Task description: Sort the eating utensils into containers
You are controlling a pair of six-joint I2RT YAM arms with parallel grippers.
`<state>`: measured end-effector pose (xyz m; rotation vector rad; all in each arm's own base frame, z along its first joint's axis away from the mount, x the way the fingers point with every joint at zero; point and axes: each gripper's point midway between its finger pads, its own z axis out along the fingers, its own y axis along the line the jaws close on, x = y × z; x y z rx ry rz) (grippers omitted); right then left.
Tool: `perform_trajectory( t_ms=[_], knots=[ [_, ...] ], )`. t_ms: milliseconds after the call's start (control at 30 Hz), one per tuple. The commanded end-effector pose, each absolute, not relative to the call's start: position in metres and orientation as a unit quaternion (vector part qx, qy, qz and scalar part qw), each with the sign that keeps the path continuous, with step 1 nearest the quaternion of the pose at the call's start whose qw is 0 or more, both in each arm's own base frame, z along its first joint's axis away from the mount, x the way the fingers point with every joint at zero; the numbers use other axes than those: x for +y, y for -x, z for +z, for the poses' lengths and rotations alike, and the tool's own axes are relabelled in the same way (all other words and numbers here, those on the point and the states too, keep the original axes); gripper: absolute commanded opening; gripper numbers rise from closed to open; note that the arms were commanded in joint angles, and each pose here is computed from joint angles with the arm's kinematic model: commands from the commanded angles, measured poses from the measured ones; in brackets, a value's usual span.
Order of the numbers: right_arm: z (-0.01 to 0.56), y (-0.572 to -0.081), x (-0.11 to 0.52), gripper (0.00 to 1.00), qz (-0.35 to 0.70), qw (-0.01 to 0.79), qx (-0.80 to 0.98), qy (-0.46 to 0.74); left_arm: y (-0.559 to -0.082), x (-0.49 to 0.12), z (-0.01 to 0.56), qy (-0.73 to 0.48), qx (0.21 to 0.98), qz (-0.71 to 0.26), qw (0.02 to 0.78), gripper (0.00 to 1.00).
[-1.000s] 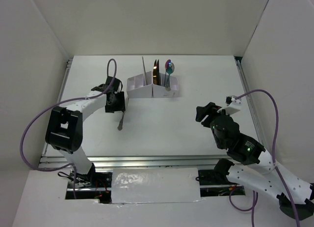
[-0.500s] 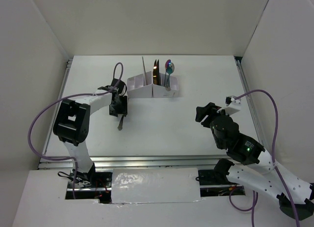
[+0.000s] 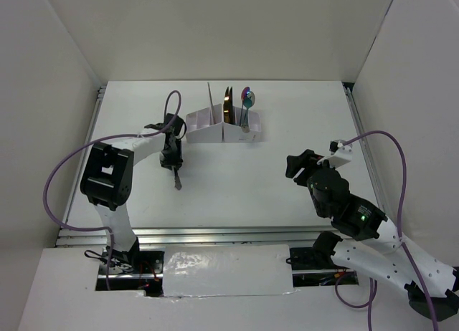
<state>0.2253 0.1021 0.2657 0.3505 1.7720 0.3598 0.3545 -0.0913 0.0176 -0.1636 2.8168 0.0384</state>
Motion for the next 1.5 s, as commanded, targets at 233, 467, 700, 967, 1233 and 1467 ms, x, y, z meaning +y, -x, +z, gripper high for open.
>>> perform_trajectory(
  t_ms=[233,467,700,967,1233,1467],
  knots=[
    [0.274,-0.228,0.106,0.66,0.173,0.616,0.751,-0.163,-0.343,-0.085,0.007,0.075,0.989,0.021,0.126,0.31],
    [0.275,-0.226,0.102,0.66,0.171,0.618,0.749,-0.166,-0.35,-0.088,0.008,0.094,0.987,0.001,0.133,0.21],
    [0.274,-0.226,0.102,0.66,0.172,0.618,0.749,-0.166,-0.349,-0.088,0.008,0.095,0.987,-0.001,0.127,0.38],
    [0.275,-0.226,0.103,0.66,0.174,0.619,0.748,-0.164,-0.347,-0.088,0.007,0.1,0.987,-0.002,0.122,0.57],
    [0.276,-0.224,0.1,0.66,0.174,0.621,0.746,-0.167,-0.342,-0.09,-0.004,0.112,0.987,-0.006,0.113,0.48],
    [0.276,-0.222,0.094,0.66,0.171,0.623,0.744,-0.171,-0.341,-0.088,-0.007,0.124,0.986,-0.002,0.114,0.2]
  ],
)
